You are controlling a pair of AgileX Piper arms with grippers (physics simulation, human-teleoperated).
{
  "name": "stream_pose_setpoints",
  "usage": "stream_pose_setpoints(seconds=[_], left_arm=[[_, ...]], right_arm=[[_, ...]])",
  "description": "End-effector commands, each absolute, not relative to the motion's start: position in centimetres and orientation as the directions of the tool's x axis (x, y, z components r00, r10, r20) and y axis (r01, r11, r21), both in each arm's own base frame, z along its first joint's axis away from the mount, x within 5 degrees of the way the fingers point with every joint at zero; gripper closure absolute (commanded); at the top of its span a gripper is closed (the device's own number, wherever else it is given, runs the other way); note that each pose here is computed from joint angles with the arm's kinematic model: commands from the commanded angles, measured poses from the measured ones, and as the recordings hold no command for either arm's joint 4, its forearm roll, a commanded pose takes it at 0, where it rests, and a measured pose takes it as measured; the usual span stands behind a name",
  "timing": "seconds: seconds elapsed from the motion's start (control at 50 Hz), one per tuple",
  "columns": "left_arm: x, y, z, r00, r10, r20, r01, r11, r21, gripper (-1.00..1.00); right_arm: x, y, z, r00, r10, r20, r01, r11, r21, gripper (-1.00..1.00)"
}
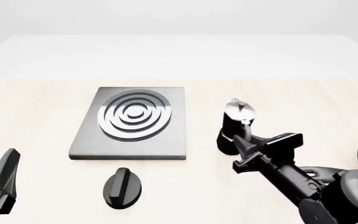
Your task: Put the moka pot on the stove.
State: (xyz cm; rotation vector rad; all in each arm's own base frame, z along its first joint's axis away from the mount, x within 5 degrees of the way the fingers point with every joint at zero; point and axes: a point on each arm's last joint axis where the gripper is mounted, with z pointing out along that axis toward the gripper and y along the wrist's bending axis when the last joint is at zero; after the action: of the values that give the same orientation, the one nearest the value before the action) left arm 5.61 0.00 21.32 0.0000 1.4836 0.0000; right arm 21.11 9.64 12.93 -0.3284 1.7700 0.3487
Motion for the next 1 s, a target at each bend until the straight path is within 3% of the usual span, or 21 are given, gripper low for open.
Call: stream_pose_setpoints(seconds=[0.02, 0.42, 1.0], left_arm=[[5.6, 0.0, 21.3, 0.087, 0.000, -0.996, 0.000, 1.000, 0.000, -1.00], [5.6, 0.0, 21.3, 0.087, 0.000, -0.996, 0.000, 1.000, 0.000, -1.00], [5.6, 0.0, 21.3, 0.087, 0.000, -0.996, 0.000, 1.000, 0.000, -1.00]], right_arm=[[20.6, 9.3, 13.3, -0.214, -0.024, -0.977, -0.397, 0.915, 0.065, 1.00], [18.9, 8.2, 17.0, -0.089, -0.042, -0.995, -0.400, 0.916, -0.003, 1.00], [18.7, 8.8, 20.0, -0.031, -0.017, -0.999, -0.425, 0.905, -0.002, 1.00]])
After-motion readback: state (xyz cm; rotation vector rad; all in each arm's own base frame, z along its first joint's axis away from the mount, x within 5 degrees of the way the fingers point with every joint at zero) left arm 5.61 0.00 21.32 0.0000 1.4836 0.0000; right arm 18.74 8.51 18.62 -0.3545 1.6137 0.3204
